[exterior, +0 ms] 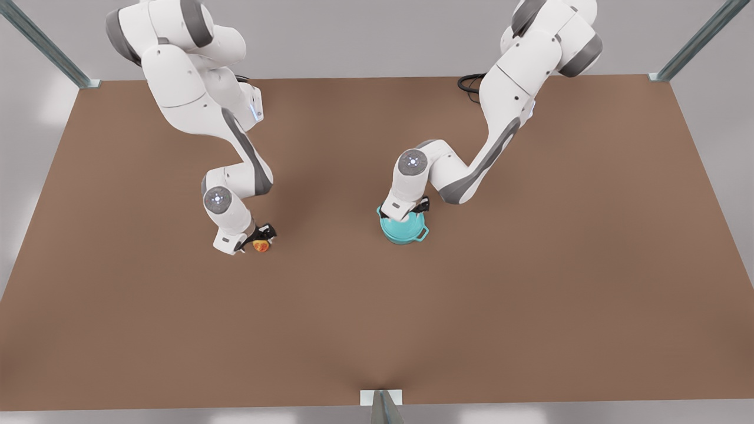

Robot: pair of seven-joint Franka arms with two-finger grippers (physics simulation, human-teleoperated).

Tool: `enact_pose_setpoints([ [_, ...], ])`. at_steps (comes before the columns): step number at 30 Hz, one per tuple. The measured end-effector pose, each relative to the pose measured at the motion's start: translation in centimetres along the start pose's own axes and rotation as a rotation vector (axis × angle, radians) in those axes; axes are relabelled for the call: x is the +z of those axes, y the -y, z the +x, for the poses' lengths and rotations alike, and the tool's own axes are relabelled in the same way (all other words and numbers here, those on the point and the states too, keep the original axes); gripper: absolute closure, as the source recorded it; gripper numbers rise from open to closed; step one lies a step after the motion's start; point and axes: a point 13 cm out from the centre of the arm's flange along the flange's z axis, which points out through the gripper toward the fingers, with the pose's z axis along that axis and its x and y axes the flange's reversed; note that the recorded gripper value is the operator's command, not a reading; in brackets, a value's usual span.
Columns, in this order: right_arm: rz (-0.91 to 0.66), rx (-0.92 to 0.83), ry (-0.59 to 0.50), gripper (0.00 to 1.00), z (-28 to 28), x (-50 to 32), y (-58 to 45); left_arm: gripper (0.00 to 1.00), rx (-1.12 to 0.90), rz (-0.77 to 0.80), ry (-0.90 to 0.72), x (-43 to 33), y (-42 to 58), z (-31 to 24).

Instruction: Open the pot lid and put the potato into the pot

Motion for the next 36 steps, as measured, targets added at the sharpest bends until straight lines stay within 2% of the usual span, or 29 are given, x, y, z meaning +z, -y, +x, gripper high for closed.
enact_pose_setpoints([
  [7,-0.002,-0.028,-0.01,0.0,0.4,0.5,-0.2,0.0,-0.016,0.003,0.0,0.7,0.0,-0.1],
  [8,-0.004,-0.036,-0.01,0.0,0.3,0.5,-0.6,0.04,-0.017,0.002,0.001,0.8,0.0,-0.1],
  [10,-0.007,-0.048,-0.01,0.0,0.3,0.5,-1.2,0.32,-0.02,0.002,0.003,0.8,0.0,-0.1],
  [12,-0.01,-0.054,-0.01,0.05,0.3,0.5,-1.6,0.43,-0.023,0.002,0.005,0.7,0.0,-0.2],
  [14,-0.011,-0.056,-0.01,0.15,0.3,0.5,-1.7,0.49,-0.026,0.003,0.01,0.4,0.0,-0.3],
  [15,-0.011,-0.057,-0.01,0.18,0.2,0.5,-1.7,0.49,-0.028,0.003,0.012,0.3,0.0,-0.3],
  [17,-0.011,-0.059,-0.009,0.23,0.2,0.5,-1.8,0.49,-0.034,0.003,0.021,-0.5,0.1,-0.8],
  [19,-0.011,-0.06,-0.009,0.36,0.2,0.4,-1.8,0.49,-0.062,0.017,0.047,-2.5,0.2,-3.0],
  [22,-0.012,-0.062,-0.009,0.44,0.1,0.5,-1.9,0.49,-0.167,0.05,0.083,-5.3,-1.7,-10.1],
  [25,-0.013,-0.065,-0.007,0.48,0.1,0.4,-2.0,0.49,-0.321,0.025,0.078,-1.2,-8.4,-19.9],
  [27,-0.014,-0.07,-0.001,0.48,-0.1,0.1,-2.2,0.49,-0.37,0.02,0.085,0.9,-10.7,-23.8],
  [32,-0.016,-0.087,0.025,0.48,-1.4,-2.7,-3.0,0.48,-0.353,-0.003,0.061,4.2,-11.7,-24.2],
  [33,-0.017,-0.091,0.028,0.48,-1.5,-3.1,-3.1,0.16,-0.347,-0.002,0.061,4.3,-11.7,-24.3],
  [34,-0.019,-0.098,0.034,0.48,-1.7,-3.8,-3.5,0.0,-0.341,-0.001,0.062,4.3,-11.6,-24.3],
  [36,-0.023,-0.12,0.059,0.48,-2.8,-6.0,-4.7,0.0,-0.328,-0.002,0.063,4.4,-11.6,-24.3],
])
